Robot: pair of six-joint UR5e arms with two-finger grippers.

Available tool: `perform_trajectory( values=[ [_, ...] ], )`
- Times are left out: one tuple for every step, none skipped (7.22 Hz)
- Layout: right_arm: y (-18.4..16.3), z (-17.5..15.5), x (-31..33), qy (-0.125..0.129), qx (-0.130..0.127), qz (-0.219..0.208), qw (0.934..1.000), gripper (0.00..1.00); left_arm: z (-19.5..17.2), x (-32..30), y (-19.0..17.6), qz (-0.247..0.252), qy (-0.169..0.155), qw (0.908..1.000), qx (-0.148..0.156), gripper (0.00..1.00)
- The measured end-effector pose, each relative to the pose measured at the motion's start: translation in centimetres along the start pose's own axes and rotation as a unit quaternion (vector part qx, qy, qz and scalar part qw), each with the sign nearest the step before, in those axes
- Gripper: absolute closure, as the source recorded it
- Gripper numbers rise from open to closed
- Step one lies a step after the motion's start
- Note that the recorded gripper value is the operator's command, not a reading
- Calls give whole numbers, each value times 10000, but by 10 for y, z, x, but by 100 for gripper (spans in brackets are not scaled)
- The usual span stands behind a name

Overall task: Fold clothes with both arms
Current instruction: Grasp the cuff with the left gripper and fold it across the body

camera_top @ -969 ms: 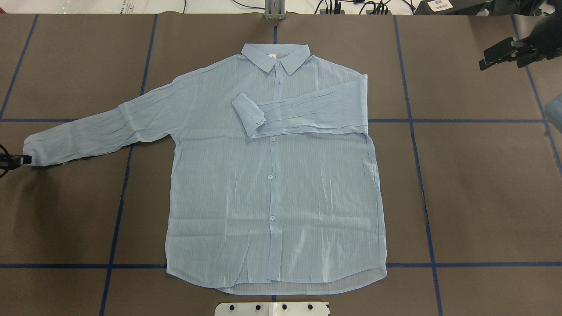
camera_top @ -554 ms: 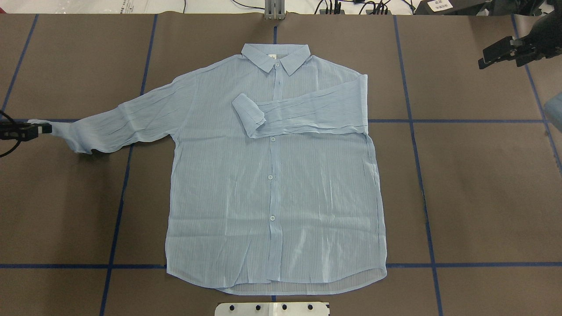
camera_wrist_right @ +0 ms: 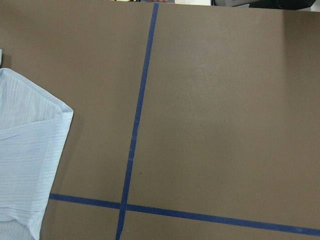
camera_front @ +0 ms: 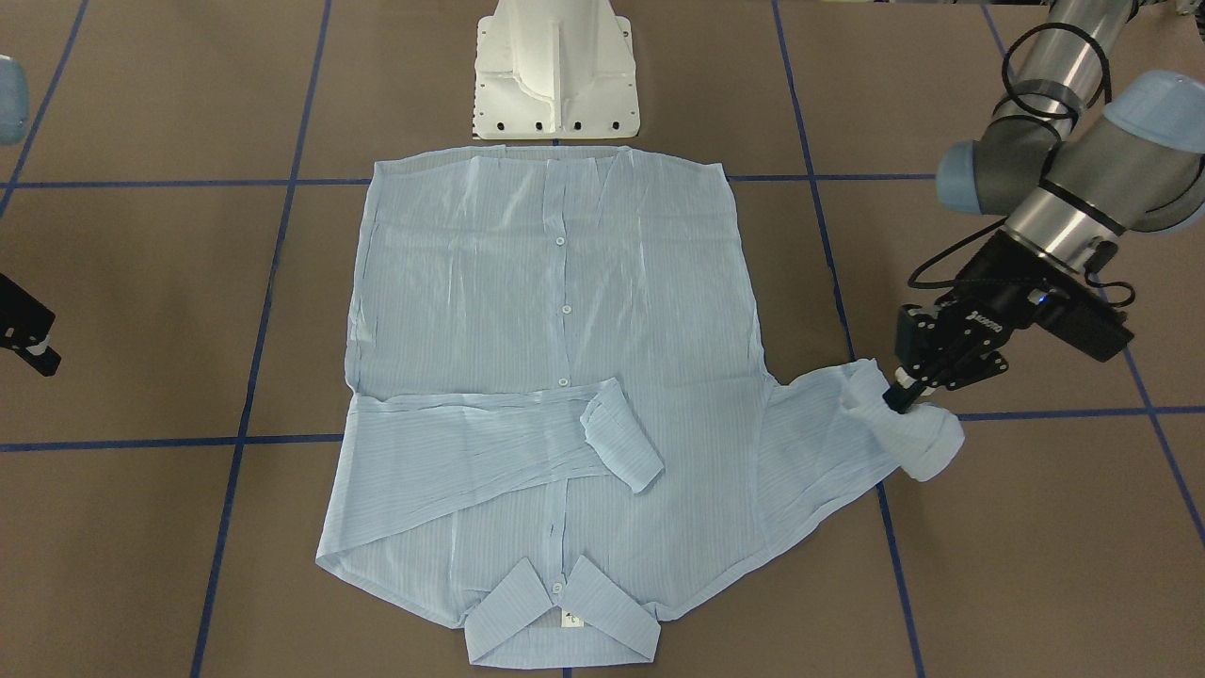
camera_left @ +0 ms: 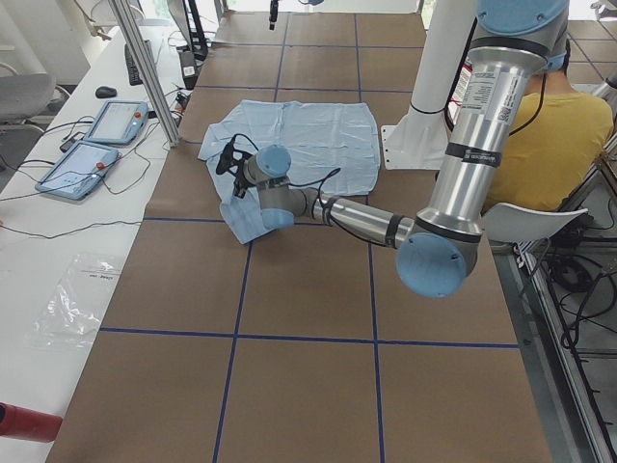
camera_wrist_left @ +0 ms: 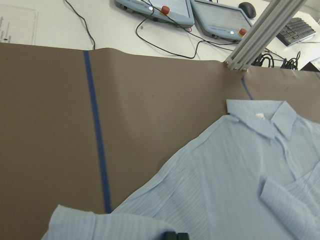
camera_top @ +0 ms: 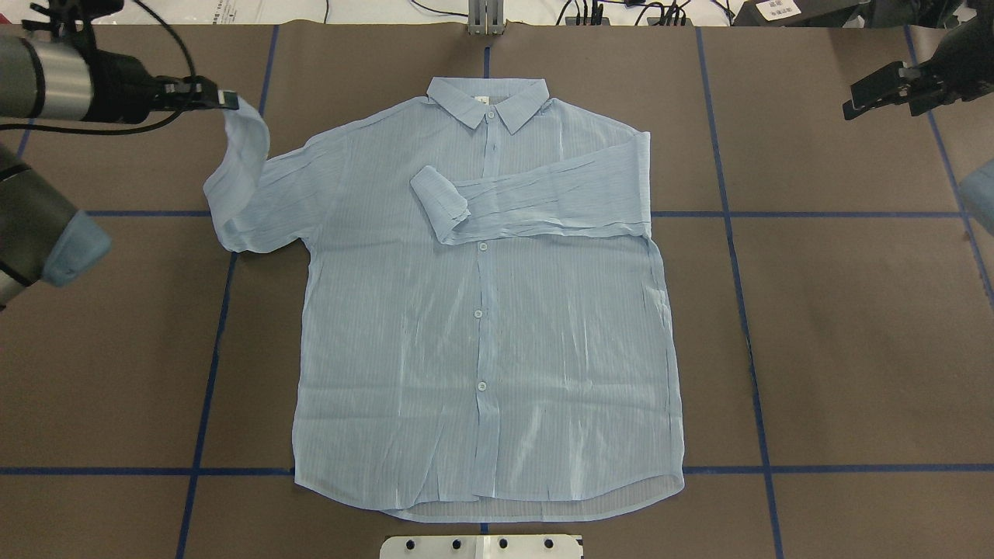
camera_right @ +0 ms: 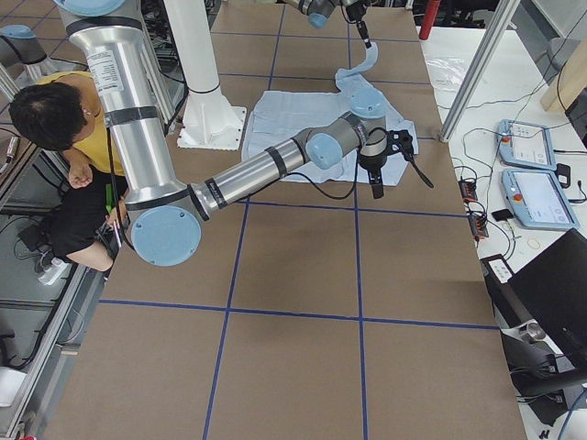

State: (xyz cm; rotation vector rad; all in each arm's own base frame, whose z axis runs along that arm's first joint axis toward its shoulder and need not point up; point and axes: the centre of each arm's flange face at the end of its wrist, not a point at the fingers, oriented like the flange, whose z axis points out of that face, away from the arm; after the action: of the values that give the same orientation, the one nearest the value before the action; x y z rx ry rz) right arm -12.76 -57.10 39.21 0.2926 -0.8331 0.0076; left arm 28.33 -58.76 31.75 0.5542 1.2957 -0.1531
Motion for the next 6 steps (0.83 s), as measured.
perform_trajectory(
  values=[
    [0,0,0,5,2,2,10000,0,31,67,3,-265,133,9995,-125,100],
    [-1,0,0,8,5,2,10000,0,60,127,22,-417,303,9986,-152,100],
    [-2,0,-1,8,8,1,10000,0,83,177,48,-495,485,9975,-158,100],
    [-3,1,-1,8,10,-1,10000,0,98,212,74,-510,621,9966,-178,100],
    [-3,1,-1,8,11,1,10000,0,114,240,101,-499,695,9962,-176,100],
    [-3,1,-1,10,9,4,10000,0,136,262,127,-490,676,9964,-162,38]
  ],
)
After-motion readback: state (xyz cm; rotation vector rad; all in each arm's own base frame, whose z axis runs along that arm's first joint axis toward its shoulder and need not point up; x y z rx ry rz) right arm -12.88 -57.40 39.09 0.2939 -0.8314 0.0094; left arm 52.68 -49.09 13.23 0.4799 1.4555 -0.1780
